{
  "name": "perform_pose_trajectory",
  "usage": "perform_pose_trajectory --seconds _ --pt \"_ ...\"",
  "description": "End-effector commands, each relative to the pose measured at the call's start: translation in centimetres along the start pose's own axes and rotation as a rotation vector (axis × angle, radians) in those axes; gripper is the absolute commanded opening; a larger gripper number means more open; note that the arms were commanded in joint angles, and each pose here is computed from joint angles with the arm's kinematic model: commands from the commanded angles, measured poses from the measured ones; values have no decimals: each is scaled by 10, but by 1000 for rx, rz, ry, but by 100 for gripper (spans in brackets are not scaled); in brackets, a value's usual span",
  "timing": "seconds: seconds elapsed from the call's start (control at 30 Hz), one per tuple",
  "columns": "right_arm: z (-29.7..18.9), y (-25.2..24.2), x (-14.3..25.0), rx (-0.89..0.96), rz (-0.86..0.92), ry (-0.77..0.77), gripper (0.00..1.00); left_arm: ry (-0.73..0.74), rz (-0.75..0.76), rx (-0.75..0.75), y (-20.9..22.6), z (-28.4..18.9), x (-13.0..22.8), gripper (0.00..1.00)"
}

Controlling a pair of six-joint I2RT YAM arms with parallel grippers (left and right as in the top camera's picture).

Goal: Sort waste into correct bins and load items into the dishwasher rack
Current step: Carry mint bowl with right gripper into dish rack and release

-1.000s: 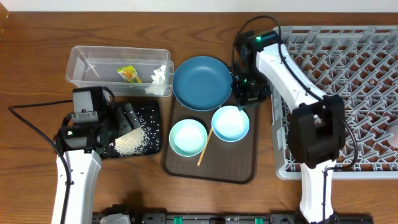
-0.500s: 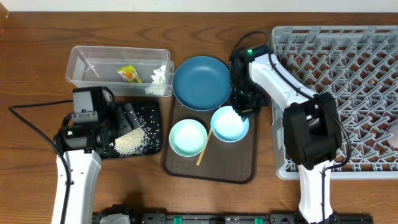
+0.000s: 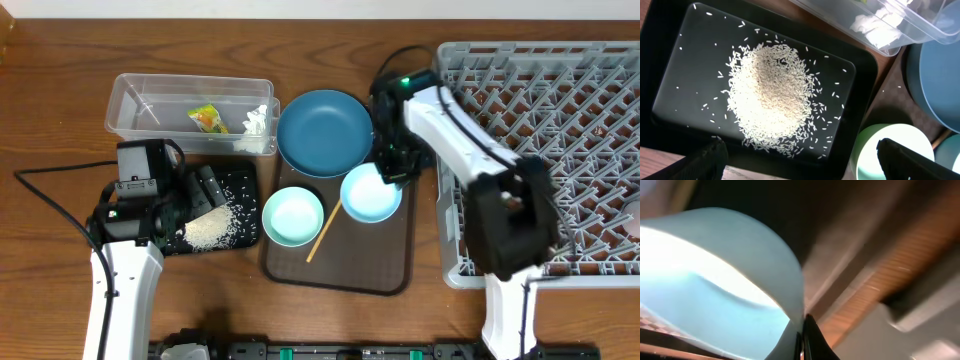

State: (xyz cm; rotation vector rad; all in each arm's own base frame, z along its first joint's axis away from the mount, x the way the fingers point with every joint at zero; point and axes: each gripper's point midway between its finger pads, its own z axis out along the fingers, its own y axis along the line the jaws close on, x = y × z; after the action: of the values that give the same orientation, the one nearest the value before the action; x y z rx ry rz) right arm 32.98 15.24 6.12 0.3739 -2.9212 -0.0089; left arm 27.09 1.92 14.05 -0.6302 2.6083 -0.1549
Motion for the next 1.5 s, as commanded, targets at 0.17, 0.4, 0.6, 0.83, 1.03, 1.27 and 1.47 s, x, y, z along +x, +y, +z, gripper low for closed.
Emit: perform_pose_trajectory --seconds 0.17,0.4,0.6,0.83,1.03,1.27,1.47 --pt "-137 -84 9 207 175 -454 1 -9 -5 -11 2 -2 -3 98" --pt "-209 -164 35 453 484 -701 1 -9 -5 -11 2 -2 -3 98" --pt "-240 -226 57 687 712 -779 1 -9 -5 -11 2 -2 -3 98" --pt "-271 -286 76 887 938 -867 1 -9 -5 -11 2 -2 -3 98" --pt "-279 -339 93 921 1117 -921 1 -9 -5 -11 2 -2 -3 98" --pt "-261 -396 105 999 1185 -839 1 -9 -5 -11 2 -2 -3 98" --pt "-222 -437 112 1044 1181 -683 1 -9 -5 -11 2 -2 -3 98"
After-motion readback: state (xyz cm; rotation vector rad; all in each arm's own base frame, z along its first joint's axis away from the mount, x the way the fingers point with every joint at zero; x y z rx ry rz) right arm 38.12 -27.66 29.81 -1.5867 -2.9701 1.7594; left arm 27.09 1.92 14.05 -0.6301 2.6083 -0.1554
